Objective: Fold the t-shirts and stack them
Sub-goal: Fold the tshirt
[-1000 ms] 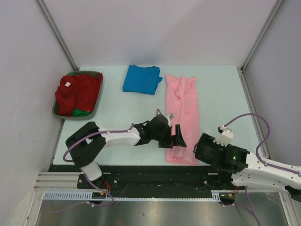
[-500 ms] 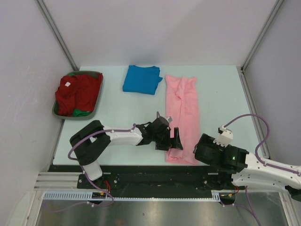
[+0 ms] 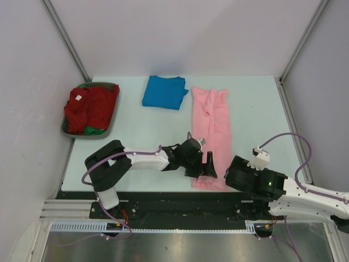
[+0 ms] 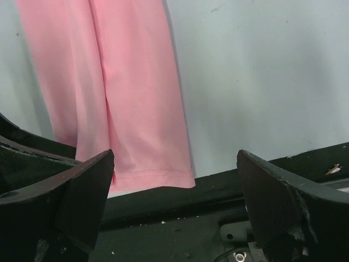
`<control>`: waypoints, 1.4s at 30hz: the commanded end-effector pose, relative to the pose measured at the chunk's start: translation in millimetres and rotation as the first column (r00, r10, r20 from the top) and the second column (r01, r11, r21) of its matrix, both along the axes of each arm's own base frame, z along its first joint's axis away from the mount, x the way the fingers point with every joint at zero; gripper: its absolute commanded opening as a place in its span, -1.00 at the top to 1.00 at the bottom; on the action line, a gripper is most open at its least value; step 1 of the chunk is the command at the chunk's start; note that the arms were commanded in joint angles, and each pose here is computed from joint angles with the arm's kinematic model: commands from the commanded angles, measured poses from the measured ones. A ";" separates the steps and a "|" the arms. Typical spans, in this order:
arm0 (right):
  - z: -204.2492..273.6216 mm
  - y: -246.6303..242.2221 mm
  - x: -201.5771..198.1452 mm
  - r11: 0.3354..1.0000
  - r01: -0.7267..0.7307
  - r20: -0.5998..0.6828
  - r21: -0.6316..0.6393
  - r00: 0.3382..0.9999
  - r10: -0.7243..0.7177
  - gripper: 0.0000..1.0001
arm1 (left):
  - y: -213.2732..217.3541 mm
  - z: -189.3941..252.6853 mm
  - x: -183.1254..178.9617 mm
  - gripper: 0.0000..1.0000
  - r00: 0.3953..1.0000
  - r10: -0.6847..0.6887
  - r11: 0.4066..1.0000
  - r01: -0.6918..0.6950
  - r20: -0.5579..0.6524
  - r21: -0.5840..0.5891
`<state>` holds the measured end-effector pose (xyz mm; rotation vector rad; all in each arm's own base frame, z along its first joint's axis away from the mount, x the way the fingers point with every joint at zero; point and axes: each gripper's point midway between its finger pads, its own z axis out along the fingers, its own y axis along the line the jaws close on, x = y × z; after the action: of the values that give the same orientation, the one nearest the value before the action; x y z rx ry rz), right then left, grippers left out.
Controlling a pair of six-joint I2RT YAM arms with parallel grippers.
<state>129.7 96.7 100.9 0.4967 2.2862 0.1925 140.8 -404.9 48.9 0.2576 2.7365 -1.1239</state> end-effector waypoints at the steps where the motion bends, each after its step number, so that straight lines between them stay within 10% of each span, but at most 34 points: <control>1: 3.0 -1.9 5.1 1.000 0.023 0.038 0.007 0.999 -0.024 -0.99 | -23.6 20.7 -6.8 -1.00 0.999 -0.038 0.996 0.038 0.000 -0.084; 29: 13.3 -39.6 13.5 0.947 0.283 0.103 0.152 0.948 -0.300 -0.99 | -143.1 108.5 -56.9 -1.00 0.956 -0.271 0.870 0.292 0.110 -0.396; 42: 69.7 -51.5 41.3 0.952 0.283 0.285 0.112 0.909 -0.304 -0.99 | -91.1 209.6 -40.8 -1.00 0.910 -0.239 0.880 0.350 0.338 -0.321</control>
<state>154.5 39.4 136.1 0.8402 1.9746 0.1737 109.0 -495.5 119.5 0.5871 2.6099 -1.3165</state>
